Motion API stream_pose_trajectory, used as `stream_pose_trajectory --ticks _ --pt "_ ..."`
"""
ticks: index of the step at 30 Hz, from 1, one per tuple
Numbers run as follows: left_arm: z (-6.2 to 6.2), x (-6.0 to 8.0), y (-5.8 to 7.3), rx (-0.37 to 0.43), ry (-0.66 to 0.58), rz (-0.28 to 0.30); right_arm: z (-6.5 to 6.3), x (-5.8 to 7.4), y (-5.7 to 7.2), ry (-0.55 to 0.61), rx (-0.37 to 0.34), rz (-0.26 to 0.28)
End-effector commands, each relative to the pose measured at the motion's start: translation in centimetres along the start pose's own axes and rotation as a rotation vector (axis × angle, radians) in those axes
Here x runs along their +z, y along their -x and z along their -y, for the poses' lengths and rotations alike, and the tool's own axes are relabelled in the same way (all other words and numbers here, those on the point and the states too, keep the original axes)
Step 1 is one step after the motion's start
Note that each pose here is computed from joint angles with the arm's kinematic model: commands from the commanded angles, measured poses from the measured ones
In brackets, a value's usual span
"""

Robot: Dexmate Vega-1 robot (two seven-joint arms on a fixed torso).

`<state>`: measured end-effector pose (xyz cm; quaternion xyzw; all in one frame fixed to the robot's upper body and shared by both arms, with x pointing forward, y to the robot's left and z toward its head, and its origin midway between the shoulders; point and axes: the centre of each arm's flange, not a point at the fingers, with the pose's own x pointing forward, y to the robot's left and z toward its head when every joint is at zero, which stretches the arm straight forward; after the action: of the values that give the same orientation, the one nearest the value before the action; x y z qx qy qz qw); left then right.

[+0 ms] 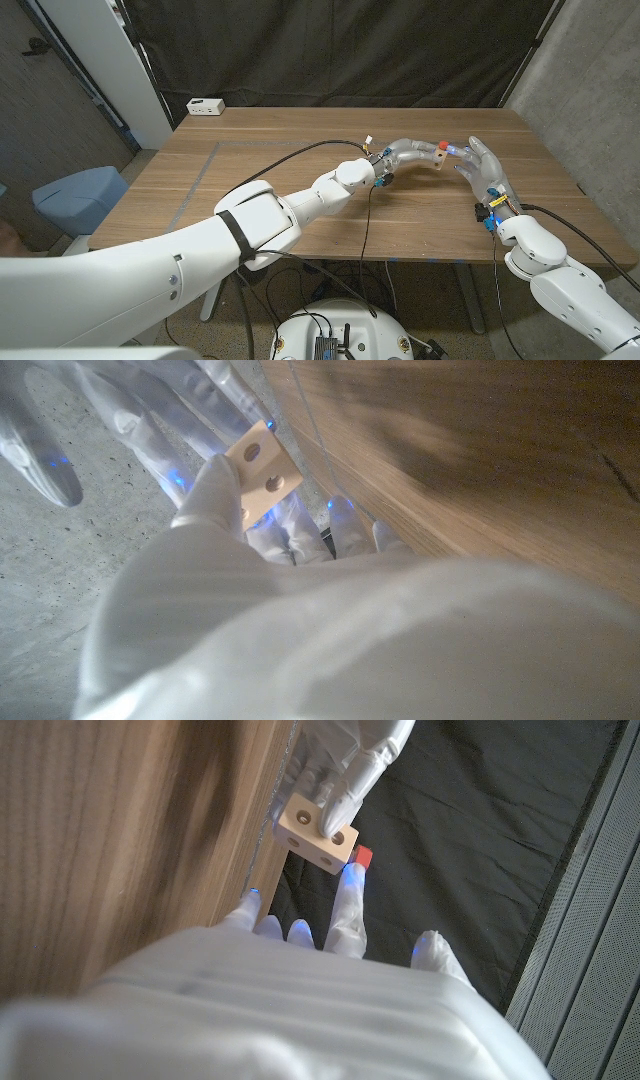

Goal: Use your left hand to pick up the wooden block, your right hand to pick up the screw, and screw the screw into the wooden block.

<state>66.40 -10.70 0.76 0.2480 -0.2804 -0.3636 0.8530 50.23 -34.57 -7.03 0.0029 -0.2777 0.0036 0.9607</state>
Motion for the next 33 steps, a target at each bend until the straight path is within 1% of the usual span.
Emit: stream_pose_trajectory --ticks 1,11,20,33 --pt "-0.05 0.01 -0.04 0.002 -0.003 -0.003 0.01 0.00 0.20 0.003 -0.004 0.002" --pt "0.02 0.00 0.07 -0.001 -0.001 0.005 0.02 -0.04 0.38 0.003 -0.011 0.002" --pt "0.02 0.03 0.17 -0.001 -0.003 0.014 0.24 0.10 0.65 0.014 -0.037 0.005" --pt "0.15 0.22 0.30 -0.006 -0.008 0.034 0.35 0.35 0.59 0.021 -0.044 0.012"
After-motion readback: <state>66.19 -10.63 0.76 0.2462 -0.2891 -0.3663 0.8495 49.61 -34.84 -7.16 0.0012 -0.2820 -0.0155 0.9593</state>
